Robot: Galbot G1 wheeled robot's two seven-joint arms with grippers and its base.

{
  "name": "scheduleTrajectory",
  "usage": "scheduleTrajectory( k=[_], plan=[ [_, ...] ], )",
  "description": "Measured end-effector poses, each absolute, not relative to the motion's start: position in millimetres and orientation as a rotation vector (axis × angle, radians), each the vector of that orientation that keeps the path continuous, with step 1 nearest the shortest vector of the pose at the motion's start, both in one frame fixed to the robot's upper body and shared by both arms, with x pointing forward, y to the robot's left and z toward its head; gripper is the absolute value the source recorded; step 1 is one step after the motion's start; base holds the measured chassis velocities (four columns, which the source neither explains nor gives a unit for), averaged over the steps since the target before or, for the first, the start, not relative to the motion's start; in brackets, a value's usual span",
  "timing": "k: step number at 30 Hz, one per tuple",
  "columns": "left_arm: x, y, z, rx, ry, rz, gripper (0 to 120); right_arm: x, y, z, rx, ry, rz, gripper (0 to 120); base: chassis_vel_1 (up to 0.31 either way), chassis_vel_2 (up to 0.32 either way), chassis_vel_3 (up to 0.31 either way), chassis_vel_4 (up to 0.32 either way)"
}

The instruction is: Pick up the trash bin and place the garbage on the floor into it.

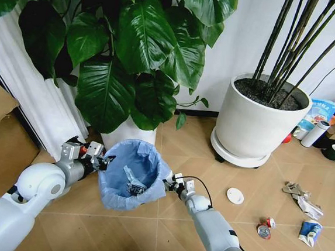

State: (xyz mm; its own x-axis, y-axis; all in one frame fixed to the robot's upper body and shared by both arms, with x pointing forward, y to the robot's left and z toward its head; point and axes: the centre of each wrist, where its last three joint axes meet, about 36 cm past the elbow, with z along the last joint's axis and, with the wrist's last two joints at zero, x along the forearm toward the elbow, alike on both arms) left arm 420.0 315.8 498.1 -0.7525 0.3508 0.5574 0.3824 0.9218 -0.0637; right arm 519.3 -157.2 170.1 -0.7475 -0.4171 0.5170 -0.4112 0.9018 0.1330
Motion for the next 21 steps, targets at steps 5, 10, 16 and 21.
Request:
scheduleTrajectory(
  k=[5,10,16,21],
  plan=[
    [420.8,316.7,496.9,-0.517,-2.491,-0.069,0,515.9,-161.5,169.3,0.587,-2.517,-0.007,23,0.000,0.000,0.000,0.000],
    [421.2,317.1,495.6,-0.514,-2.489,-0.065,0,512.1,-166.1,169.7,0.577,-2.529,-0.007,5,0.000,0.000,0.000,0.000],
    [421.5,317.9,494.4,-0.516,-2.486,-0.061,0,503.2,-186.4,184.4,0.518,-2.585,-0.047,0,0.000,0.000,0.000,0.000],
    [420.6,319.7,491.9,-0.519,-2.478,-0.059,0,483.3,-206.3,205.1,0.502,-2.647,-0.076,0,0.000,0.000,0.000,0.000]
  ],
)
